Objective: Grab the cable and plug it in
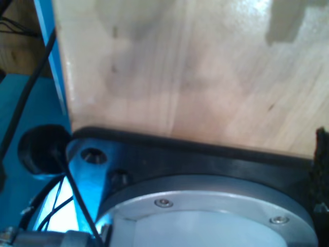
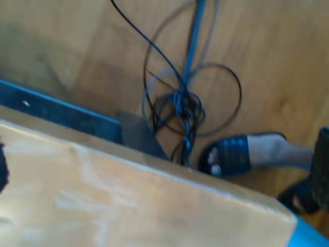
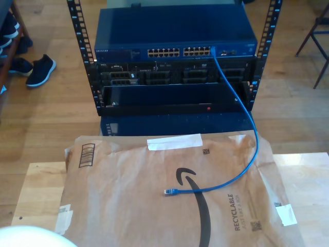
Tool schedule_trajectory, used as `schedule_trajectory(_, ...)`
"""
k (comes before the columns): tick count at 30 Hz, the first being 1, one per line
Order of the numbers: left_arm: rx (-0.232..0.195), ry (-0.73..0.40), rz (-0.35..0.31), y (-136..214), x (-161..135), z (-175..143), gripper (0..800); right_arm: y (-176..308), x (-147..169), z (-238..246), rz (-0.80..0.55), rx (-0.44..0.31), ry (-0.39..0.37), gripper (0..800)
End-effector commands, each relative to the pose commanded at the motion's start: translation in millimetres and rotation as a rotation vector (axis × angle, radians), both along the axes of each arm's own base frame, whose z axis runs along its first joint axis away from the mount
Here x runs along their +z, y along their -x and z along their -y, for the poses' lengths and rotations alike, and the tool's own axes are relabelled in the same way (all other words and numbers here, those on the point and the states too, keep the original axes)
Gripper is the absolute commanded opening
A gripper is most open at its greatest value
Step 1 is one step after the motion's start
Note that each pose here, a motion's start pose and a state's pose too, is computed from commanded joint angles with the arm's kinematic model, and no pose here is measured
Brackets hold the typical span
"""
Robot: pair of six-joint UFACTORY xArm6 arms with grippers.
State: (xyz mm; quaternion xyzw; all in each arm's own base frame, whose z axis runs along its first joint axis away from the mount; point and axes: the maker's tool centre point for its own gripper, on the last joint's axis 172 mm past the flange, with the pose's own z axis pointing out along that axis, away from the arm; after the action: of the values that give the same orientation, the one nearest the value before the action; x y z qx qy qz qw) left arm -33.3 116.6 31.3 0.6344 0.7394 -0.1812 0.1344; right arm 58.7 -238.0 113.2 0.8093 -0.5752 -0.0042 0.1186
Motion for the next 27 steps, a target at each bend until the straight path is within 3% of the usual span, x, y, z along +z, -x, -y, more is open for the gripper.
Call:
schedule_trajectory(7, 0.0, 0.0, 0.0, 0.0, 0.0, 0.0, 800, 39.3, -35.0, -24.4, -0.049, -0.113, -0.123, 796)
schedule_trajectory(13, 0.0, 0.0, 0.0, 0.0, 0.0, 0.0, 800, 52.2, -54.2, -40.7, -0.079, -0.121, -0.217, 796)
schedule_trajectory(18, 0.0, 0.0, 0.0, 0.0, 0.0, 0.0, 800, 61.6, -78.0, -67.7, -0.109, -0.148, -0.338, 797)
schedule_trajectory(23, 0.0, 0.0, 0.0, 0.0, 0.0, 0.0, 800, 64.5, -80.7, -72.7, -0.085, -0.21, -0.361, 797)
schedule_trajectory(27, 0.0, 0.0, 0.0, 0.0, 0.0, 0.0, 800, 64.0, -80.6, -72.0, -0.082, -0.21, -0.358, 797)
